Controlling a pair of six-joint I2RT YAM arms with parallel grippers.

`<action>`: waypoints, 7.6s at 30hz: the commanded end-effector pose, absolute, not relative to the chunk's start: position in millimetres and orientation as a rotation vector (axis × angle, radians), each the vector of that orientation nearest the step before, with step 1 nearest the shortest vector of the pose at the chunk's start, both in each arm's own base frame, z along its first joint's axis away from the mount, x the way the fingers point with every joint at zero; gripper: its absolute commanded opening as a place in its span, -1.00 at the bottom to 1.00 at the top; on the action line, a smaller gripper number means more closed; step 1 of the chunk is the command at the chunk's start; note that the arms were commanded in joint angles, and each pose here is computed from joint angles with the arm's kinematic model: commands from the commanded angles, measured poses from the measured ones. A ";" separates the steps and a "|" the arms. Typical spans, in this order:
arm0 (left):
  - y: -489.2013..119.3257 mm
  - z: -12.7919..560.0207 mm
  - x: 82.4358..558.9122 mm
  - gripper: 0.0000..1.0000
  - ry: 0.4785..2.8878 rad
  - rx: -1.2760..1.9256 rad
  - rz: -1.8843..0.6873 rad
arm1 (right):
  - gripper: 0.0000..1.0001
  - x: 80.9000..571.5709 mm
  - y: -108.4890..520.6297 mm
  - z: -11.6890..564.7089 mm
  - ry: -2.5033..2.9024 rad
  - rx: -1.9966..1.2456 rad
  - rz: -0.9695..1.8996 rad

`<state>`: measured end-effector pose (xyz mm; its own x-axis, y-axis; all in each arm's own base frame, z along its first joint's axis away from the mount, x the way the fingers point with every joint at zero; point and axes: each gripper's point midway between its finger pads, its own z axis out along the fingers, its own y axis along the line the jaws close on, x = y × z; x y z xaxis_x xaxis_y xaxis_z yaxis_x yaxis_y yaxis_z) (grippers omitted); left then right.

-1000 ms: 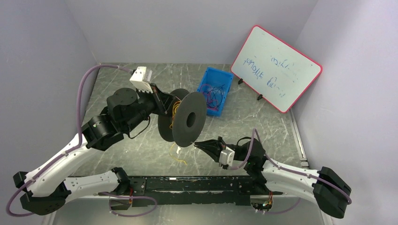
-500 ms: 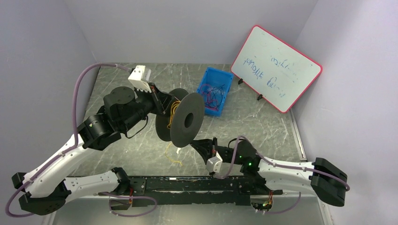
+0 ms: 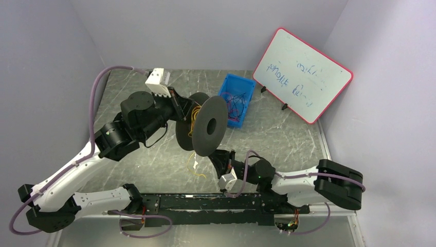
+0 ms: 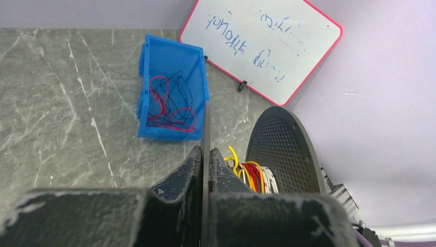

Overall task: Wrap the cables
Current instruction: Wrap the cable around the cable reel, then place the cable reel at the center of the board, then reset both arms

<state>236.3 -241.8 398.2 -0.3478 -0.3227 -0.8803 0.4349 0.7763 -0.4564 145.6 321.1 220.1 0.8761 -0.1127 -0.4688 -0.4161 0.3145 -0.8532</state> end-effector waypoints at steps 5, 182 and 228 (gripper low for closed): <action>-241.8 461.2 259.2 -0.86 1.501 -0.112 -0.899 | -1.00 135.0 314.9 251.4 0.462 -1.057 0.260; -116.1 75.8 425.6 -0.19 2.141 -0.558 -1.105 | 0.69 201.8 224.4 161.7 1.876 -0.451 0.387; -36.6 150.8 419.5 0.32 2.171 -0.588 -0.282 | 0.79 248.0 225.5 70.0 2.325 -0.308 0.520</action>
<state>418.3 -37.1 114.6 -0.5497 -0.5933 -0.5881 -0.3618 0.8036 -0.4726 243.7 217.0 72.6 -0.6385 -0.1607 -0.7527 -0.3992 0.9053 0.1454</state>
